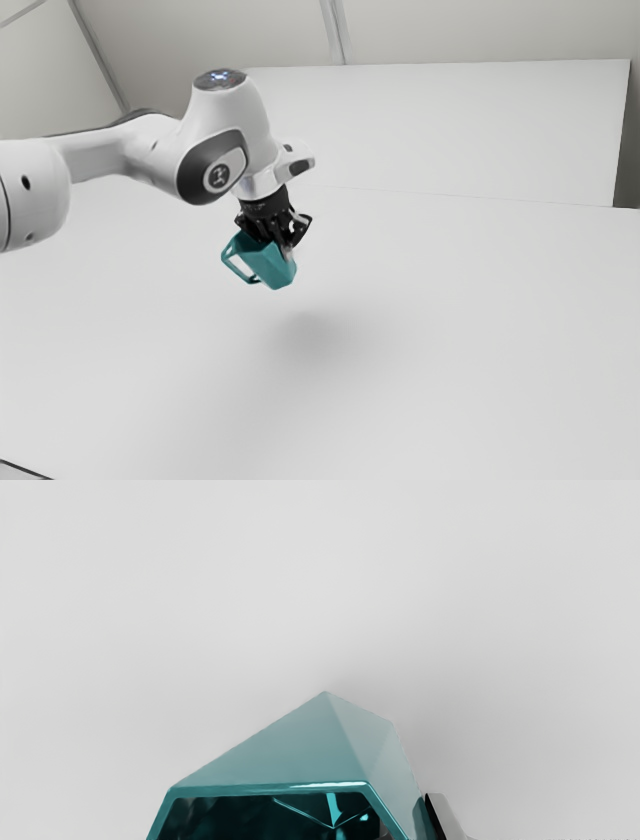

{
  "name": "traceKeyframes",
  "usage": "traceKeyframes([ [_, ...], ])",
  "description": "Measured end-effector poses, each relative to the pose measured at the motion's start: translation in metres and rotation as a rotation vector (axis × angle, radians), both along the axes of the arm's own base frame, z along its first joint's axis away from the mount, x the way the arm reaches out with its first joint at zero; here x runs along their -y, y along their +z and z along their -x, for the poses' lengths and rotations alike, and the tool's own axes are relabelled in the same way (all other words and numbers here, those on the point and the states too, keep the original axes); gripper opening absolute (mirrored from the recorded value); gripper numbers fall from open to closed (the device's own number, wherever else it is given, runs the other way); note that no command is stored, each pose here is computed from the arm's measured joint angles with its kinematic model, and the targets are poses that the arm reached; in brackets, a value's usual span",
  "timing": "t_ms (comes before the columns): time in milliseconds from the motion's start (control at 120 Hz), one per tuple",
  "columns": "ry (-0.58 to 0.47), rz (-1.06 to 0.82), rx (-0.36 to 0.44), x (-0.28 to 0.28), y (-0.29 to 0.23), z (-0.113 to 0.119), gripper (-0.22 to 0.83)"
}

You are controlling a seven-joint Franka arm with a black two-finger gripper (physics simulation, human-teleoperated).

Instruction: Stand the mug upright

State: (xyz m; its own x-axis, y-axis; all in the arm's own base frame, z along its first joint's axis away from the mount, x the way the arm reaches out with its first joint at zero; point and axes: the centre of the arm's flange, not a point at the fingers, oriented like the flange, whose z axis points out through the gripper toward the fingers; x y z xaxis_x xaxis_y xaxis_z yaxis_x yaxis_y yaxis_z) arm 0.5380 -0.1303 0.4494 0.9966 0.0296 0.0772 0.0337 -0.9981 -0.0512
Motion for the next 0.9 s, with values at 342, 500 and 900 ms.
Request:
traceKeyframes([
  [342, 0.024, -0.007, -0.078, -0.012, -0.037, 0.018, -0.17],
  [500, -0.006, -0.015, -0.113, 0.006, -0.059, 0.025, -0.17],
  [900, 0.028, -0.021, -0.152, -0.006, -0.102, 0.026, -0.17],
])
